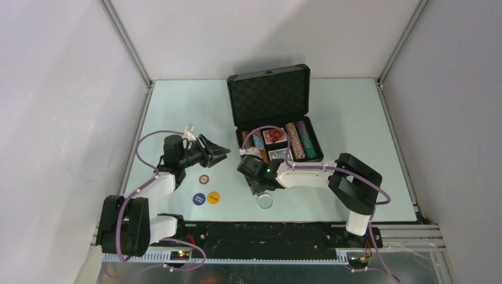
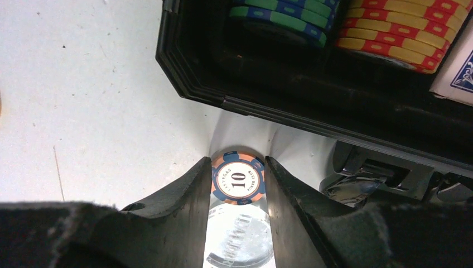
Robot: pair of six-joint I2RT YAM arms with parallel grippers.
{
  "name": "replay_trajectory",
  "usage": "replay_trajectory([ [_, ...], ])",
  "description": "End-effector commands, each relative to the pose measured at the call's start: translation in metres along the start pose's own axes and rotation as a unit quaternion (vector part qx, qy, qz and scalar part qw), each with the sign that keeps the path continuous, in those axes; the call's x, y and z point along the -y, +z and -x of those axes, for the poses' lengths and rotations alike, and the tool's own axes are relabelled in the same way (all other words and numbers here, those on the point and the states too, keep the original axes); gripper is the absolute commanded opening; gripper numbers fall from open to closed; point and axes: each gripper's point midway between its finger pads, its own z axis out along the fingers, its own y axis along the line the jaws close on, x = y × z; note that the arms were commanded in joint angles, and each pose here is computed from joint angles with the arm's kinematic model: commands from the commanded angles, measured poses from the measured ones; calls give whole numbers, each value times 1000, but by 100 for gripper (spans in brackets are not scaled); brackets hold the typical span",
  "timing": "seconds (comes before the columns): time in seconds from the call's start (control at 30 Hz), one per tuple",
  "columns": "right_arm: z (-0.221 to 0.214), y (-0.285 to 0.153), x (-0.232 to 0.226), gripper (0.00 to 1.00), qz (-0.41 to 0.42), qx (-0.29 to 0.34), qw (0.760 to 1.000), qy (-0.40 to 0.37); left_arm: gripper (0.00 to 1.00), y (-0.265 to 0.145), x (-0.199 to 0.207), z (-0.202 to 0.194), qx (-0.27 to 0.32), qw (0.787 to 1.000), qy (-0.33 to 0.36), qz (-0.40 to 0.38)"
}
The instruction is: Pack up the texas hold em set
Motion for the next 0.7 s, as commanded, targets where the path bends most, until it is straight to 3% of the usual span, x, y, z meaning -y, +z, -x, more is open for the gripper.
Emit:
replay_trajectory([
  [0.0, 26, -21, -7, 45, 29, 40, 999, 6, 50, -4, 9, 2, 2, 1000, 15, -16],
  [0.3, 49, -40, -10, 48, 45, 64, 997, 12, 50, -4, 9, 2, 2, 1000, 16, -17],
  [0.5, 24, -33, 1, 65, 22, 10, 1000, 8, 49, -4, 8, 1, 0, 1000, 15, -17],
  [0.67, 3, -21, -3, 68, 20, -20, 1000, 3, 50, -4, 8, 1, 0, 1000, 15, -17],
])
